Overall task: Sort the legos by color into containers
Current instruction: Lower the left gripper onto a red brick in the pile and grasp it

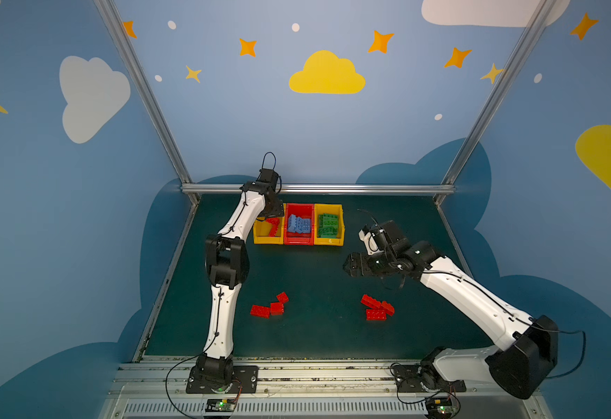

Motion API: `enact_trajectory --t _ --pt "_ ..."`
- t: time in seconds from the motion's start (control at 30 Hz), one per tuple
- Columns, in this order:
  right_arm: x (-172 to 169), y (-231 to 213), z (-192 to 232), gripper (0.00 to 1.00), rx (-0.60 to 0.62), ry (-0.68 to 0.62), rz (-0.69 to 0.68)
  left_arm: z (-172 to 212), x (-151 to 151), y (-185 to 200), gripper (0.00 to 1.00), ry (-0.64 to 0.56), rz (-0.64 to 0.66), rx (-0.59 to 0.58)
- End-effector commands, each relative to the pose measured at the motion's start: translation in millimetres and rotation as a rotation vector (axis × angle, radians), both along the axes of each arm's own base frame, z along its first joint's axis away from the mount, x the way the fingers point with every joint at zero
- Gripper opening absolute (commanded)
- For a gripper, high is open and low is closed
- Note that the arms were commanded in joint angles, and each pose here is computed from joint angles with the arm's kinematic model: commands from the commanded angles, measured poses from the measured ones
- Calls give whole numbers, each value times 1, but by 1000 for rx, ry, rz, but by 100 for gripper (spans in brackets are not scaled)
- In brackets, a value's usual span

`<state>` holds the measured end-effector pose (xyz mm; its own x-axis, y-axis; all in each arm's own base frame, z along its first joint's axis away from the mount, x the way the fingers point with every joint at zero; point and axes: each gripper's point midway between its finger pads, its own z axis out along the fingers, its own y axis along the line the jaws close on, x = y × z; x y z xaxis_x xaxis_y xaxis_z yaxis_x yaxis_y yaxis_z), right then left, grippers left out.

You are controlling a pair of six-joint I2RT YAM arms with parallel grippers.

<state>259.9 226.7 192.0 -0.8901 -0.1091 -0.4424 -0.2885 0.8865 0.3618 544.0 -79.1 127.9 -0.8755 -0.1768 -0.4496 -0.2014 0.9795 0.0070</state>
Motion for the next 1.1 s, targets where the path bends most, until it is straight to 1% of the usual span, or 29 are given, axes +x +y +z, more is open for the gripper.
enact_trajectory --t 0.0,0.1,0.23,0.37,0.47,0.53,0.67,0.83,1.07 --pt "-6 2 14 97 38 -30 14 40 -25 -4 91 -55 1 -10" --pt "-17 0 13 97 42 -32 21 43 -61 -15 92 -67 -13 -12" --pt "-34 -2 8 97 39 -31 37 33 -123 -19 92 -49 -7 -3" --pt "-49 -5 0 97 34 -29 45 3 -189 -34 92 -1 -21 -56" --pt "-60 -6 -4 97 42 -29 47 -17 -228 -38 92 20 -3 -87" --pt "-66 -6 -5 97 53 -34 42 -33 -247 -46 92 41 -20 -119" --pt "-75 -9 -7 97 58 -40 34 -56 -266 -57 91 79 -27 -173" --pt "-85 -17 -7 97 41 -53 23 -70 -273 -73 91 119 -68 -151" --pt "-90 -24 -11 97 33 -61 3 -93 -285 -89 86 183 -90 -160"
